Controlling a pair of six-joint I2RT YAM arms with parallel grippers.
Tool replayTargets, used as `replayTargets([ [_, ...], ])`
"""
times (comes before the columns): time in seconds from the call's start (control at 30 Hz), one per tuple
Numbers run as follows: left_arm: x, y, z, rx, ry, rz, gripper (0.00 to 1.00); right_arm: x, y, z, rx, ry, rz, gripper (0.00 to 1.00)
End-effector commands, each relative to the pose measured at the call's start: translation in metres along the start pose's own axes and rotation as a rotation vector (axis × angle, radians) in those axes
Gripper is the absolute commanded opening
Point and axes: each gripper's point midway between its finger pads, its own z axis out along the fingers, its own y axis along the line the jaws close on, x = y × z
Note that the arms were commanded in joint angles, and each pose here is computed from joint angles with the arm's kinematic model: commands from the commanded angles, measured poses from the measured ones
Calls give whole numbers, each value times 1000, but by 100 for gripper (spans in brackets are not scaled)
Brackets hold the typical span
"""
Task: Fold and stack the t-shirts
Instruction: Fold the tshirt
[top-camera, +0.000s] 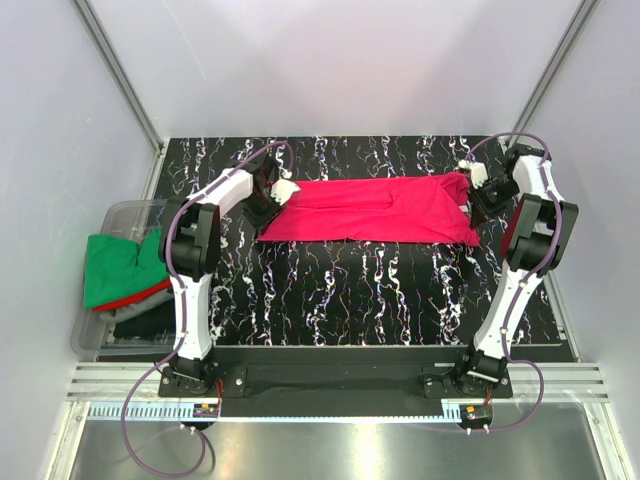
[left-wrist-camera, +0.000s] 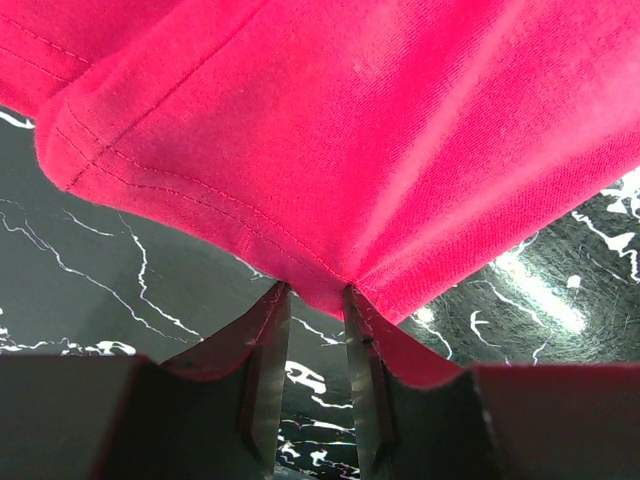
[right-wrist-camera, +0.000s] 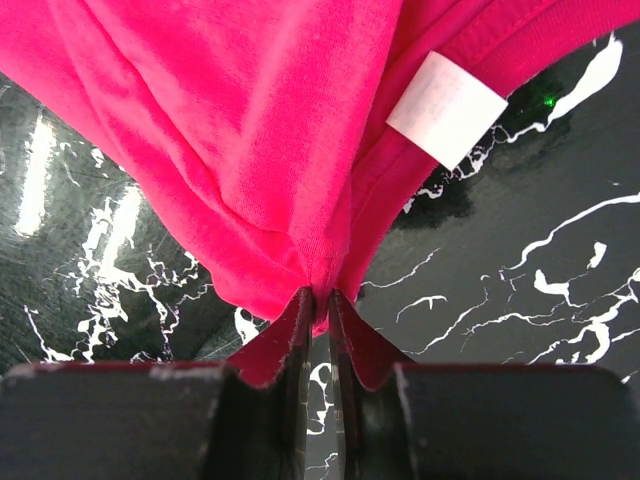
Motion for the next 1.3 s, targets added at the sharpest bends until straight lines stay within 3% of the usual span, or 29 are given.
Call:
replayTargets([
  [0.0,2,6,-21,-45,-15,5,33,7,-7,-1,32,27,6,18],
  [0.17,-16,7,-54,-70,-107,39,43,-8,-7,-18,58,-21,2,29],
  [0.23,-26,2,-78,-89,-163,75,55,-27,-5,-43,93,-93,-17,36],
  [0.37,-26,-10,-95,-94,-190,166,61,-57,7,-89,150,-218,-38,41],
  [0.63,4,-47,-57,3,-65,318,54,-83,27,-102,76,-338,38,43],
  [1.27,-15,-32,-18,9,-26,312,54,-109,74,-89,36,-336,-57,43],
])
